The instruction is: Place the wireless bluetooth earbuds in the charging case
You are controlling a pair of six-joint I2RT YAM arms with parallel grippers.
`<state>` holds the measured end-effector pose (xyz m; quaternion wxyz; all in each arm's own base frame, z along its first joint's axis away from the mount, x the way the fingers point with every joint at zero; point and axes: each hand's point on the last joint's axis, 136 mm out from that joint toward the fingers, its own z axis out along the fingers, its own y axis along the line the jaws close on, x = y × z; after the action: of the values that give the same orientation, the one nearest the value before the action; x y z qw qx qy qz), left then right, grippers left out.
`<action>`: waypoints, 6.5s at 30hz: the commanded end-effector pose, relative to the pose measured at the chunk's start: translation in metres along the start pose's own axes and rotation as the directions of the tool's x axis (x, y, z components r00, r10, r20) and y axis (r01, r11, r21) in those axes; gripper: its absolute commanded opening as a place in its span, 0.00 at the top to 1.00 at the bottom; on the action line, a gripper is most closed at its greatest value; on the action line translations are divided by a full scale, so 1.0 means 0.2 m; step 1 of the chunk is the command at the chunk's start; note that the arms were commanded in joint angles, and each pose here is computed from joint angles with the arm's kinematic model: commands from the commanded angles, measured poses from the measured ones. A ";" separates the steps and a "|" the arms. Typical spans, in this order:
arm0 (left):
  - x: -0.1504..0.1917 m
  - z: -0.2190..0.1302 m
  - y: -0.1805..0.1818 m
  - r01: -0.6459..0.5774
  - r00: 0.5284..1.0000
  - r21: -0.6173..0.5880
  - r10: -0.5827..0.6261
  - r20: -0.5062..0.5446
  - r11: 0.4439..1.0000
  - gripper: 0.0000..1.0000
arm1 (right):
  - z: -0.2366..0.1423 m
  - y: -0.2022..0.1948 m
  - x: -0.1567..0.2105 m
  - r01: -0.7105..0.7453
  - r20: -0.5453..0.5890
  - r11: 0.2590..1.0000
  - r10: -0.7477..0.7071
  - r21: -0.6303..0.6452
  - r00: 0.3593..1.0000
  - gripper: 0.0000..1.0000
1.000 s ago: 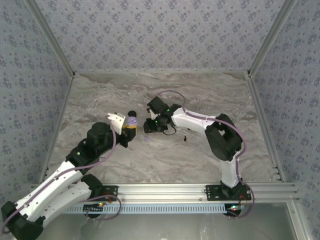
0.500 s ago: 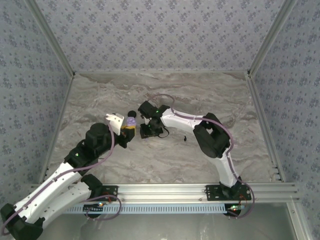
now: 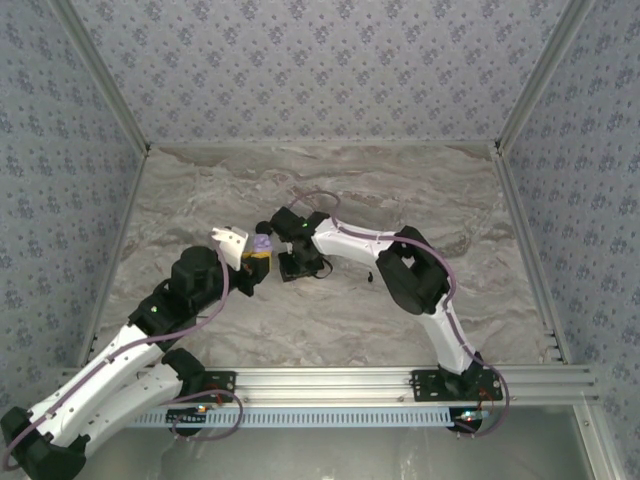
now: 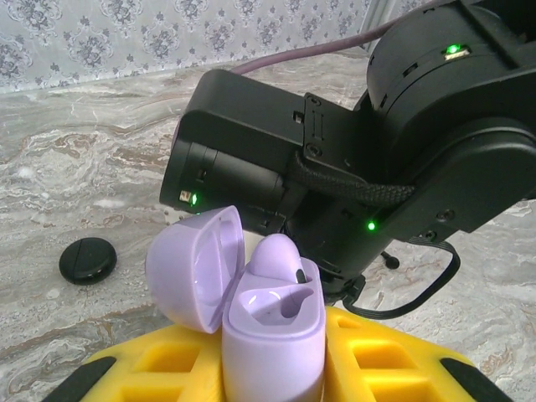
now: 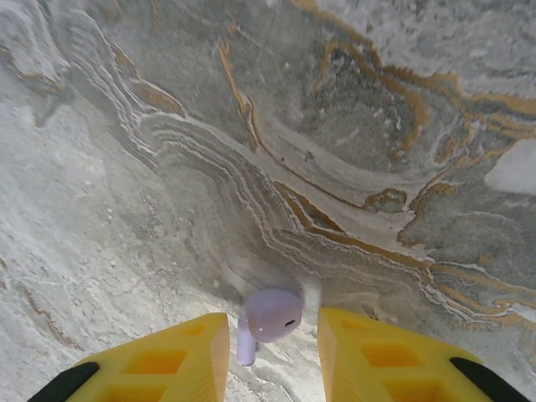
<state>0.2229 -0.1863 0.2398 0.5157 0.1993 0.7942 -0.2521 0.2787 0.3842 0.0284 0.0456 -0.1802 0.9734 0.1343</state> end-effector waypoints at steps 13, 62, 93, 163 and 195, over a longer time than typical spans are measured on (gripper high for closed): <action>-0.02 -0.02 -0.01 -0.010 1.000 0.006 0.010 0.025 1.000 0.72 | 0.09 -0.02 0.04 0.018 -0.044 0.992 -0.013 0.125 0.999 0.67; -0.05 0.11 -0.10 -0.005 1.000 0.100 0.006 -0.005 0.995 0.72 | -0.23 -0.68 0.06 -0.249 0.066 0.946 0.240 0.207 0.969 0.53; -0.04 0.12 -0.10 -0.006 1.000 0.101 0.007 -0.010 0.995 0.72 | -0.21 -0.70 0.07 -0.233 -0.081 0.950 0.254 0.207 0.964 0.62; 0.16 0.36 -0.13 0.085 0.993 0.159 -0.071 -0.093 0.984 0.71 | -0.28 -0.76 0.01 -0.330 0.113 0.944 0.327 0.016 0.938 0.78; 0.08 0.63 -0.28 0.099 0.988 0.362 -0.134 0.073 0.927 0.71 | -1.18 -0.35 -0.18 0.026 0.588 0.916 0.234 -0.399 0.774 0.79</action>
<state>0.2739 -0.2900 0.1587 0.4661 0.2169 0.7602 -0.3973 0.3335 0.2588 0.2192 0.2992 -0.0531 0.8852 0.3521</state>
